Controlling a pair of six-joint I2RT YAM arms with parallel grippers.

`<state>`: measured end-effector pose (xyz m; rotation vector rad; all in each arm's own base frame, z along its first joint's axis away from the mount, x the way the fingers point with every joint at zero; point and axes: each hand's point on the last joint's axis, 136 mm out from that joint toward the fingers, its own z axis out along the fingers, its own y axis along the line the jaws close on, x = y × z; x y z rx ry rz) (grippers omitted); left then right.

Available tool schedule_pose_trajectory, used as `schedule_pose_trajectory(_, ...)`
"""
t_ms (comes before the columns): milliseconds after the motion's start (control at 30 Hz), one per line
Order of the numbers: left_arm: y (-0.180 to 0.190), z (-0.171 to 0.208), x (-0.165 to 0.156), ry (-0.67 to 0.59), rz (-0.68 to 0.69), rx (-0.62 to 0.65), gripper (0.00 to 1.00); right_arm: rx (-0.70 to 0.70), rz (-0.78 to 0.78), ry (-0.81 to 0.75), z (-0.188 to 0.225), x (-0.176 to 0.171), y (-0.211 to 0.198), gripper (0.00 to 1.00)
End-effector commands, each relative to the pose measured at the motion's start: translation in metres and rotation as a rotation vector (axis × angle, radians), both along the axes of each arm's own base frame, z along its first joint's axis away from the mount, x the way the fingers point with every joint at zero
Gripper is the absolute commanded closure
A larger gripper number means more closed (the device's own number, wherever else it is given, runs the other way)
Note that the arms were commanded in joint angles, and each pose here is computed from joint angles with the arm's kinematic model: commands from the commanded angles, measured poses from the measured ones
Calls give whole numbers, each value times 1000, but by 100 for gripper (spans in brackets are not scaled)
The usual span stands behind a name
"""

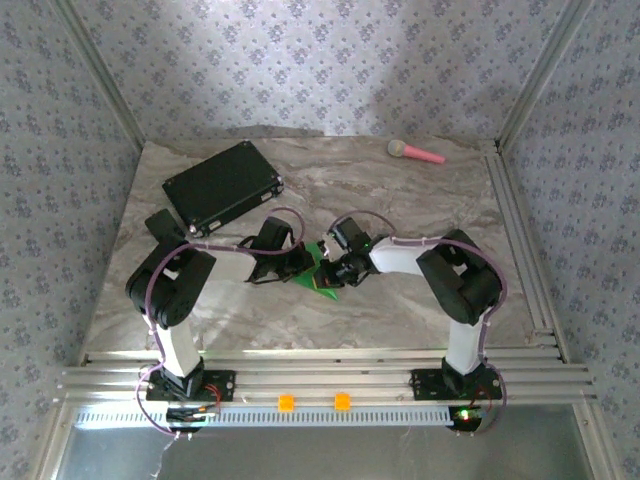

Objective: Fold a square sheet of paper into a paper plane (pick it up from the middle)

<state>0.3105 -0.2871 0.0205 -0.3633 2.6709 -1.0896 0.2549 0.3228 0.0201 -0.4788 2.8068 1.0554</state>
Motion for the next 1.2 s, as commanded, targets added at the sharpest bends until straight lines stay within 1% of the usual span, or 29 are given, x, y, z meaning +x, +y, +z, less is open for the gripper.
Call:
schedule_pose_trajectory(0, 24, -42, -18, 96, 18, 130, 96, -39, -33, 99, -20, -22, -21, 97)
schedule_pose_trajectory(267, 28, -45, -17, 103, 25, 137, 96, 21, -22, 72, -6, -29, -30, 94)
schedule_pose_trajectory(567, 30, -48, -18, 111, 31, 136, 96, -37, -32, 94, -20, -54, -62, 93)
schedule_pose_trajectory(767, 28, -47, -17, 110, 29, 134, 96, -79, -45, 112, -31, -70, -79, 94)
schedule_pose_trajectory(1000, 27, -45, -15, 106, 26, 130, 96, -86, -39, 83, -22, -72, -84, 98)
schedule_pose_trajectory(1100, 27, -45, -16, 107, 25, 128, 96, -70, -42, 66, -12, -68, -81, 98)
schedule_pose_trajectory(1167, 28, -46, -17, 108, 24, 128, 96, -42, -54, 36, 2, -62, -77, 98)
